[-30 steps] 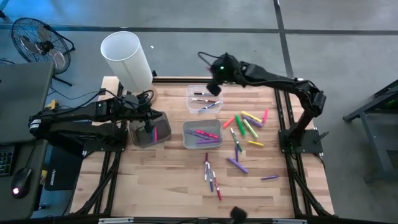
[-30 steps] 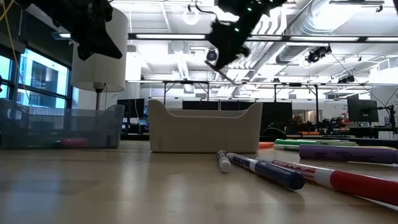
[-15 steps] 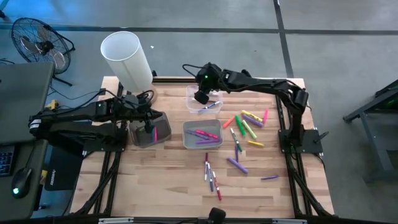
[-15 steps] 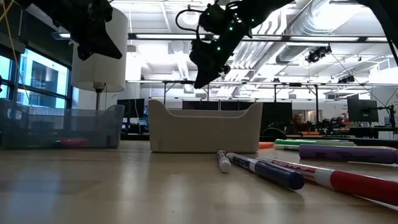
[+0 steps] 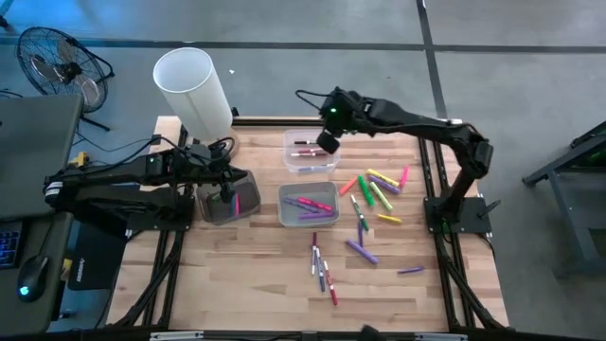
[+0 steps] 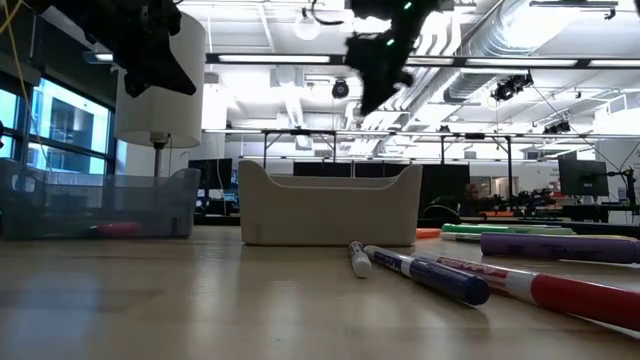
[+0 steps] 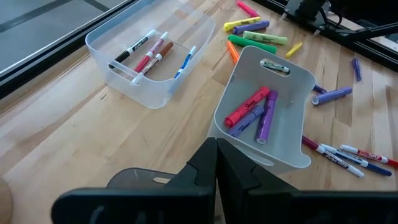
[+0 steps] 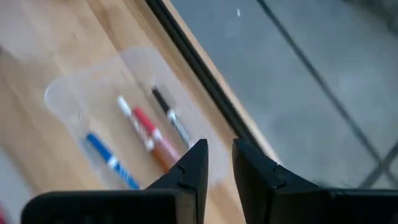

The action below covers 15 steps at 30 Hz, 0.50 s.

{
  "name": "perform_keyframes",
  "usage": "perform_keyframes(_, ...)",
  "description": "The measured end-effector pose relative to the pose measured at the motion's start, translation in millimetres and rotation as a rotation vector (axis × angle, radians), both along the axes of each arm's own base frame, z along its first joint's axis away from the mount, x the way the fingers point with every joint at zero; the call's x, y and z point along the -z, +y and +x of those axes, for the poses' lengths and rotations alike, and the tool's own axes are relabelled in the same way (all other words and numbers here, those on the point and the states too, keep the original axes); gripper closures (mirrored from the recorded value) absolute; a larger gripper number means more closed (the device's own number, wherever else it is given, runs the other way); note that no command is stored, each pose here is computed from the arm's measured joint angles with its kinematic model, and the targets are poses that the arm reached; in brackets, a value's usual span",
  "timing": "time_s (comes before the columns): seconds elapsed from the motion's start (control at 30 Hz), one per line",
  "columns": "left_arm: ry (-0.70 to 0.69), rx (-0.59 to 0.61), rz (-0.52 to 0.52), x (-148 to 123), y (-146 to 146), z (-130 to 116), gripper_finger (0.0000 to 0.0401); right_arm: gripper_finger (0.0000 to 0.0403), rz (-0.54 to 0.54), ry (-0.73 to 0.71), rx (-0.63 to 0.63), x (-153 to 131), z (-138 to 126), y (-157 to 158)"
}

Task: Pick & Place Markers
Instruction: Put the pink pen into the black bin

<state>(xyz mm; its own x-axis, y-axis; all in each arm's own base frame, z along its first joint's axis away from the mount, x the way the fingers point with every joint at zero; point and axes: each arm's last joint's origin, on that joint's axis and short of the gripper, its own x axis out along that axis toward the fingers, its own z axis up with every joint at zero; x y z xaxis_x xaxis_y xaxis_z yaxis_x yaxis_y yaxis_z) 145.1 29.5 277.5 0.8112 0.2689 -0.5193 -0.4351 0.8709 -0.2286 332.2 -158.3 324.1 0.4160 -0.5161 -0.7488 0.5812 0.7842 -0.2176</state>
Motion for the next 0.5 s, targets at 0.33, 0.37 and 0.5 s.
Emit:
perform_keyframes(0.33, 0.004, -0.001, 0.0, 0.7, 0.3, 1.5, 0.04, 0.0362, 0.147, 0.133, 0.459, -13.2, -63.7, 24.3)
perform_keyframes(0.37, 0.003, -0.002, 0.0, 0.6, 0.3, 1.5, 0.04, 0.0358, 0.145, 0.144, 0.496, -9.7, -68.8, 26.0)
perform_keyframes(0.5, 0.011, -0.002, 0.0, 1.6, 0.6, 2.9, 0.04, 0.0326, 0.183, 0.156, 0.63, 12.2, -93.6, 30.0)
